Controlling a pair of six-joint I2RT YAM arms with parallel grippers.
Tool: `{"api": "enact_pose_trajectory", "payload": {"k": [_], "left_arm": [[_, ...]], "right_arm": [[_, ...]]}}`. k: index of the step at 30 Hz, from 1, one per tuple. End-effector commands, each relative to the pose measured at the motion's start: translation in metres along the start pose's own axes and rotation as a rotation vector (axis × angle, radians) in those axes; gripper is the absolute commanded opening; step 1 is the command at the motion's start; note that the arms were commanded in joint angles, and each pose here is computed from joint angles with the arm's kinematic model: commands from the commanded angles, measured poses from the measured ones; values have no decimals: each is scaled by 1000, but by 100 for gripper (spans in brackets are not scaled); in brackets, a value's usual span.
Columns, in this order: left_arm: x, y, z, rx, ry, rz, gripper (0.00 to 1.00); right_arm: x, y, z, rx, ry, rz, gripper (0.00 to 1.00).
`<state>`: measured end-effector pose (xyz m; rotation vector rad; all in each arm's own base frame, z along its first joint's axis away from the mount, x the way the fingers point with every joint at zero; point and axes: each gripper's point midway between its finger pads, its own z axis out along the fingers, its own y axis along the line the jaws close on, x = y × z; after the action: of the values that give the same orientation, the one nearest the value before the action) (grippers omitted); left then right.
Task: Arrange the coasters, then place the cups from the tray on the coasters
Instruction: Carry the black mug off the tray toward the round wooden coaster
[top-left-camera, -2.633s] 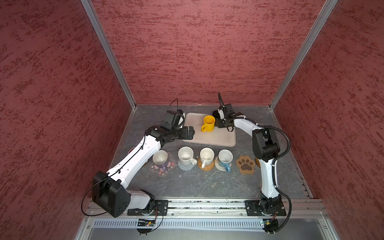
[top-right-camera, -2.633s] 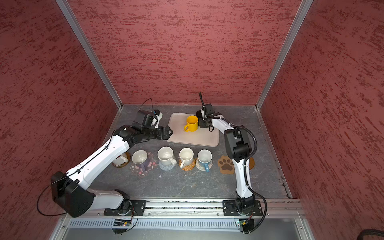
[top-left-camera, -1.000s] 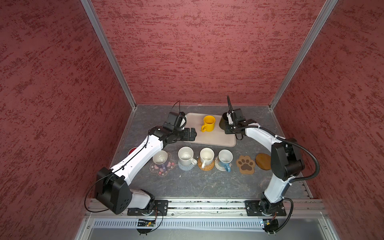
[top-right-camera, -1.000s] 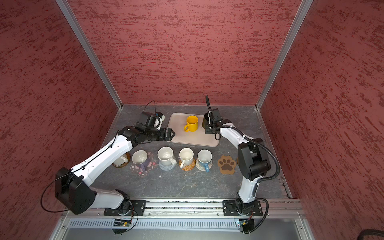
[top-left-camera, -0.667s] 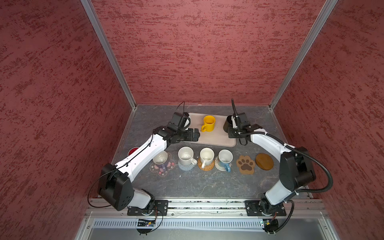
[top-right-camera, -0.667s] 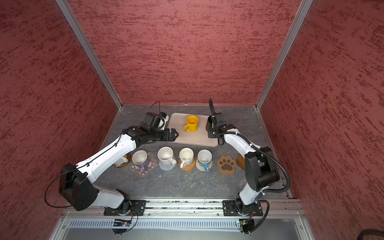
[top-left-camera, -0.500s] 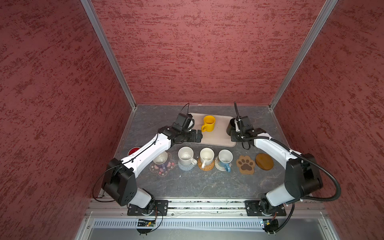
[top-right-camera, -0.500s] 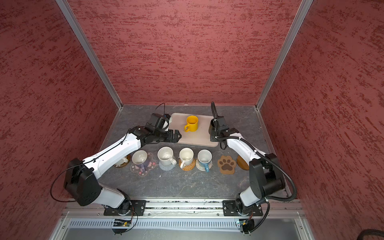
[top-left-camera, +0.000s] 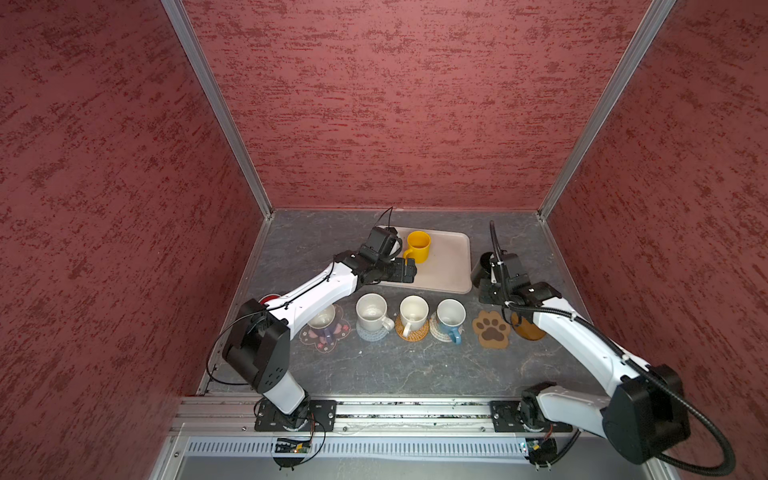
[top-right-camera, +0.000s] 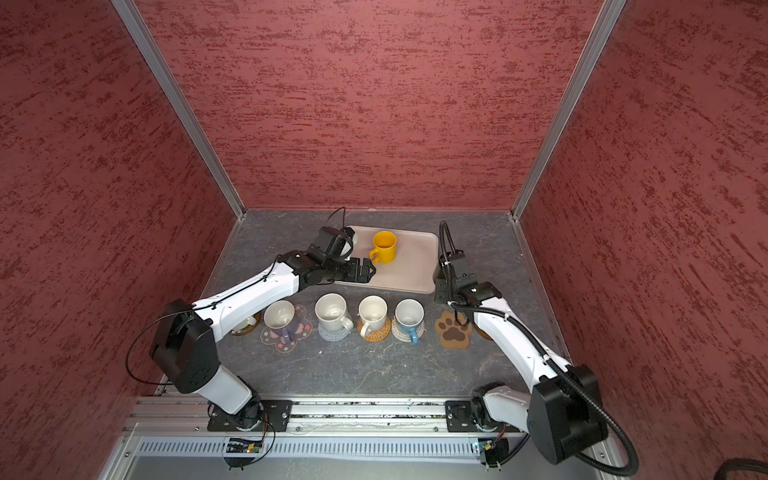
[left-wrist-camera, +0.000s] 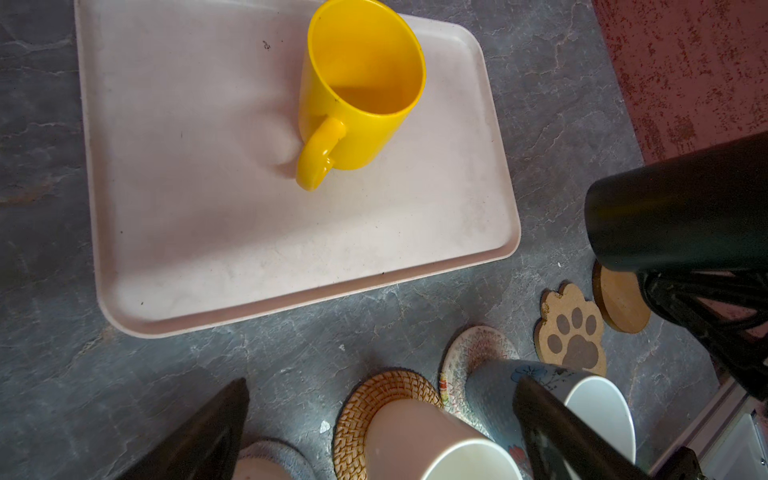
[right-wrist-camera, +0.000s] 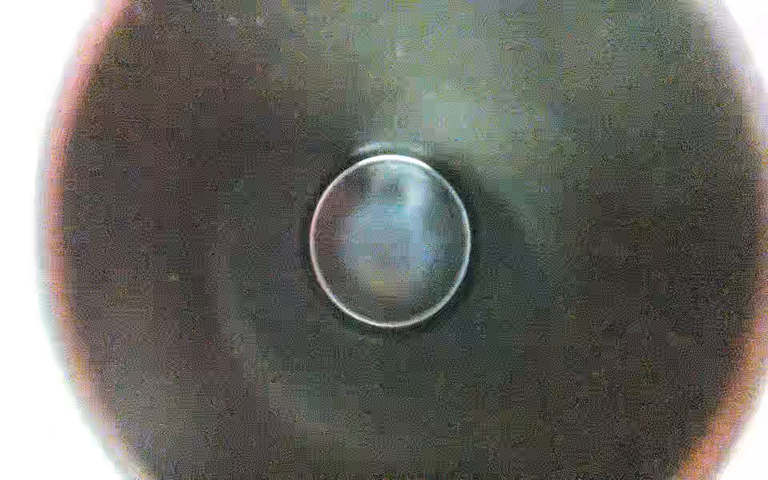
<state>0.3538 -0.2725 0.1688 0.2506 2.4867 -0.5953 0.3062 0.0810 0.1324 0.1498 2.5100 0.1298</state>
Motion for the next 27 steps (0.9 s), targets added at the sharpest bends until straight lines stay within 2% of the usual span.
{"api": "enact_pose_trajectory", "payload": {"k": [1, 12, 18, 27], "left_arm": [[-16, -10, 2, 26, -43, 0, 100], [-27, -5, 17, 3, -48, 8, 100], [-30, -2, 22, 1, -49, 1, 100], [-26, 6, 26, -5, -46, -13, 100]], "right_arm": [[-14, -1, -17, -5, -85, 55, 0], [14, -25, -32, 51, -80, 126, 0], [20, -22, -37, 42, -76, 162, 0], [61, -7, -28, 53, -11, 180, 0]]}}
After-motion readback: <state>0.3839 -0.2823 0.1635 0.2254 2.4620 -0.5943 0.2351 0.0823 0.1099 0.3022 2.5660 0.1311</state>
